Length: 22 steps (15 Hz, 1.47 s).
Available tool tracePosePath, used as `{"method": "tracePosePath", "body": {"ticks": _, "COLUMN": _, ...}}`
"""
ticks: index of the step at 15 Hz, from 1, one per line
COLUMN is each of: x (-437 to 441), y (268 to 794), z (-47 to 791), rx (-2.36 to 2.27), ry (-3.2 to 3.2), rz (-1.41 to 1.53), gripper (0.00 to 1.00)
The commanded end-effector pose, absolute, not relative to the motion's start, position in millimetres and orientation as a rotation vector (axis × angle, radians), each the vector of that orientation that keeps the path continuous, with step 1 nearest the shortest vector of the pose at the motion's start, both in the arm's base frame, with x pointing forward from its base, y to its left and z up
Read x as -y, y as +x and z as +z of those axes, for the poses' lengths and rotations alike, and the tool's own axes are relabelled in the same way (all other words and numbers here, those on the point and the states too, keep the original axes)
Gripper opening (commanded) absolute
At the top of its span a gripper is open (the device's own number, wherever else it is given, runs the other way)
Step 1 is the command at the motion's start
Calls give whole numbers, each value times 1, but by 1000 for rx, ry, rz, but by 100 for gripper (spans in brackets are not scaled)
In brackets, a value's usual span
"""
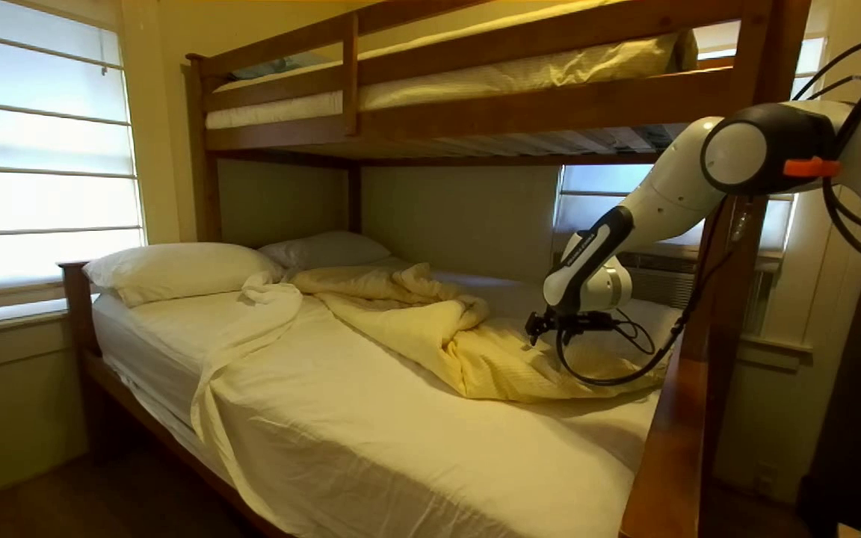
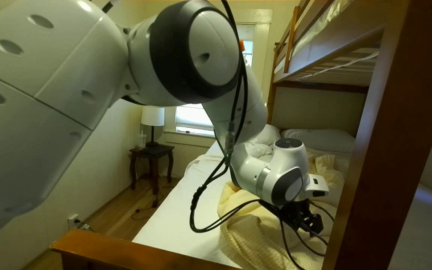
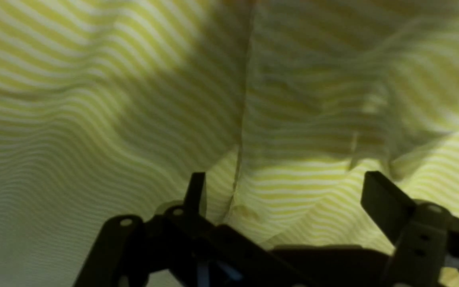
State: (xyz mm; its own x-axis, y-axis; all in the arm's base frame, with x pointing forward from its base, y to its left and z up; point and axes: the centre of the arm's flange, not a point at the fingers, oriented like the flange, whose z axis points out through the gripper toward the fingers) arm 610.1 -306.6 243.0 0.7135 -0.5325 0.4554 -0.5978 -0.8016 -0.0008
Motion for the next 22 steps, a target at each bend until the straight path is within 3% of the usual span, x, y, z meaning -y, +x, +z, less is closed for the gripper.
{"method": "tracePosePath", "body": {"ticks": 1, "x": 336, "y": 614, "z": 230, "rx": 1036, "ry": 2765, "rz": 823, "gripper": 100}}
{"method": "tracePosePath", "body": {"ticks": 5, "x": 341, "y": 617, "z": 207, "rx": 1165, "ry": 2808, "rz": 878, "gripper": 95}}
{"method": "tracePosePath", "body": {"ticks": 6, "x": 342, "y": 618, "z": 202, "rx": 1182, "ry": 2819, "rz": 876, "gripper": 86}}
{"method": "tracePosePath", "body": {"ticks": 7, "x": 341, "y": 618, "z": 199, "rx": 1193, "ry": 2829, "rz": 881, "gripper": 70}}
{"method": "tracePosePath", "body": {"ticks": 9, "x": 342, "y": 620, "z": 196, "rx": 1212, "ry": 2845, "rz": 909, "gripper": 53}}
{"method": "tracePosePath", "body": {"ticks": 17, "x": 329, "y": 628, "z": 215, "rx": 1214, "ry": 2918, "rz": 888, "gripper": 1}}
{"method": "tracePosePath", "body": {"ticks": 22, "x": 266, "y": 590, "z": 252, "rx": 870, "ry": 3168, "rz": 719, "gripper": 1}}
